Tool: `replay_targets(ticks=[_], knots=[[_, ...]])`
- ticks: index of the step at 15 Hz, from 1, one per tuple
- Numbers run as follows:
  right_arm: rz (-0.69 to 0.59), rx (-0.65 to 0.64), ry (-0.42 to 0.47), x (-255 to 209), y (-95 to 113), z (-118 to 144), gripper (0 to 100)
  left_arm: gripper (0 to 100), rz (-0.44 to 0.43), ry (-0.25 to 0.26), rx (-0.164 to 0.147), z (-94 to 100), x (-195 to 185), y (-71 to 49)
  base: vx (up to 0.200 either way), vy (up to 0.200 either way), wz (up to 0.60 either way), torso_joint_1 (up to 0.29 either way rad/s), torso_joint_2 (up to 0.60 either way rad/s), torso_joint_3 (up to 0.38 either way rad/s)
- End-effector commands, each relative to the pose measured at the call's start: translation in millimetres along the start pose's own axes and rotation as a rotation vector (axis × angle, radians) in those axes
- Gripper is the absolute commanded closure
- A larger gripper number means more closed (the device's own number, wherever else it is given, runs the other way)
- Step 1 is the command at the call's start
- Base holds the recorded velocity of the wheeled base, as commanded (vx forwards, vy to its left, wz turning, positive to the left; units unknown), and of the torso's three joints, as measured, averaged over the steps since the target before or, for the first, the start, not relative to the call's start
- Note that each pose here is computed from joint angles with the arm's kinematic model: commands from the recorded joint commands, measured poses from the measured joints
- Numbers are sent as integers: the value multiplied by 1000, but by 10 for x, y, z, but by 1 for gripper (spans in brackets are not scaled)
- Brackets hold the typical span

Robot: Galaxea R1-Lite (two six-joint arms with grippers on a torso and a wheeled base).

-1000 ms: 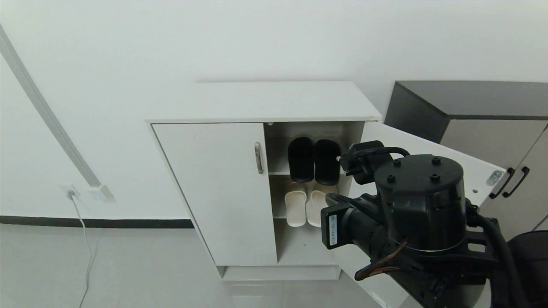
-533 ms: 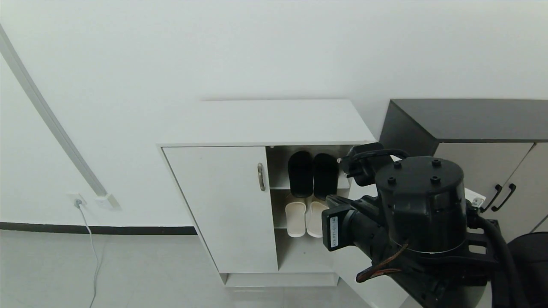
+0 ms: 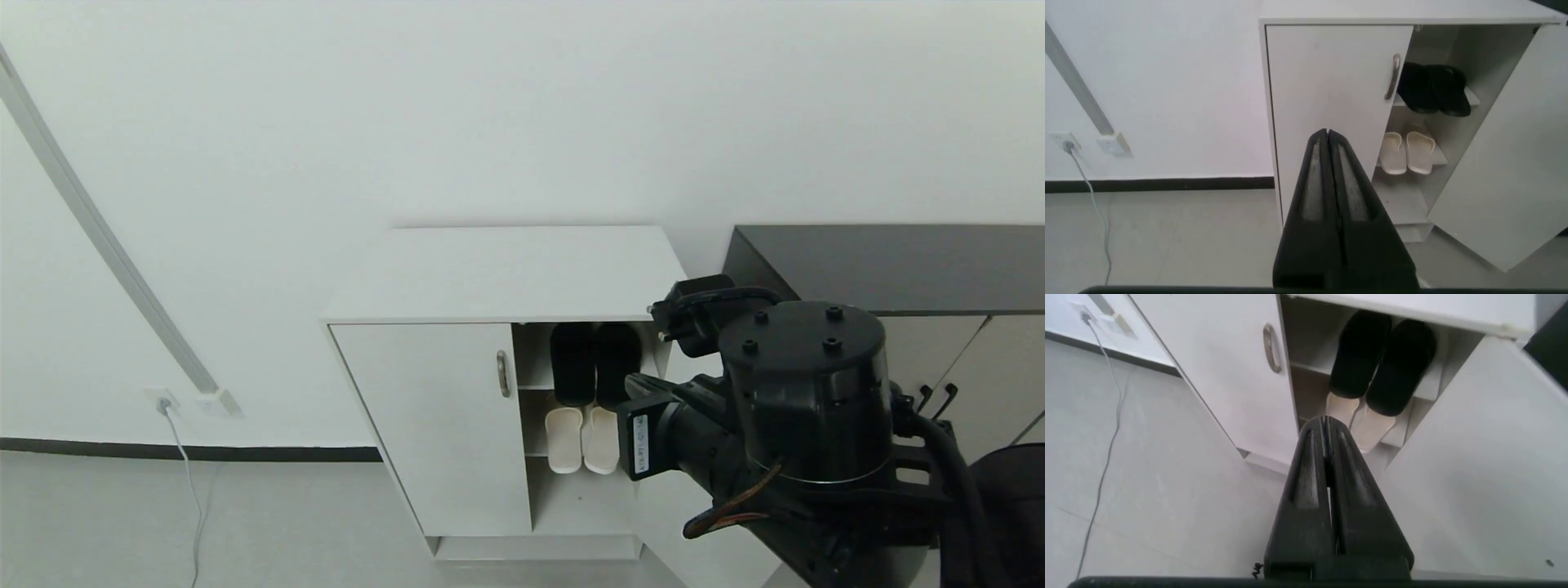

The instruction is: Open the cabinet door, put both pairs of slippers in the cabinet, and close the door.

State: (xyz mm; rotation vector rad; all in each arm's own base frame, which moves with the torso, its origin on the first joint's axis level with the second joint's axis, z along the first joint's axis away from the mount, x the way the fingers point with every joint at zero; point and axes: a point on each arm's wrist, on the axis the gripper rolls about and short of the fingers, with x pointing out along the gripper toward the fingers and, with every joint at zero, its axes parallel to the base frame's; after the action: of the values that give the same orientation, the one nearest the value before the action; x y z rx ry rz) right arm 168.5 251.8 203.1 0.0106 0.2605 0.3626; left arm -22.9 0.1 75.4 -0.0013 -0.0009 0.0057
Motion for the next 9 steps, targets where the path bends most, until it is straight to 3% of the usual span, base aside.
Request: replay_targets(ticks=[1, 5, 9], knots=[[-1, 5, -2, 3, -13, 8, 100, 100, 0, 1, 0, 1, 1, 0, 0, 0, 0, 246, -559, -310], [8, 8, -4, 34, -33, -15, 100, 100, 0, 1, 0, 1, 1, 0, 0, 0, 0, 168, -381, -199], [10, 3, -14, 34, -31, -6, 100, 100, 2, 1, 0, 1, 1, 0, 0, 0, 0, 9, -16, -10]])
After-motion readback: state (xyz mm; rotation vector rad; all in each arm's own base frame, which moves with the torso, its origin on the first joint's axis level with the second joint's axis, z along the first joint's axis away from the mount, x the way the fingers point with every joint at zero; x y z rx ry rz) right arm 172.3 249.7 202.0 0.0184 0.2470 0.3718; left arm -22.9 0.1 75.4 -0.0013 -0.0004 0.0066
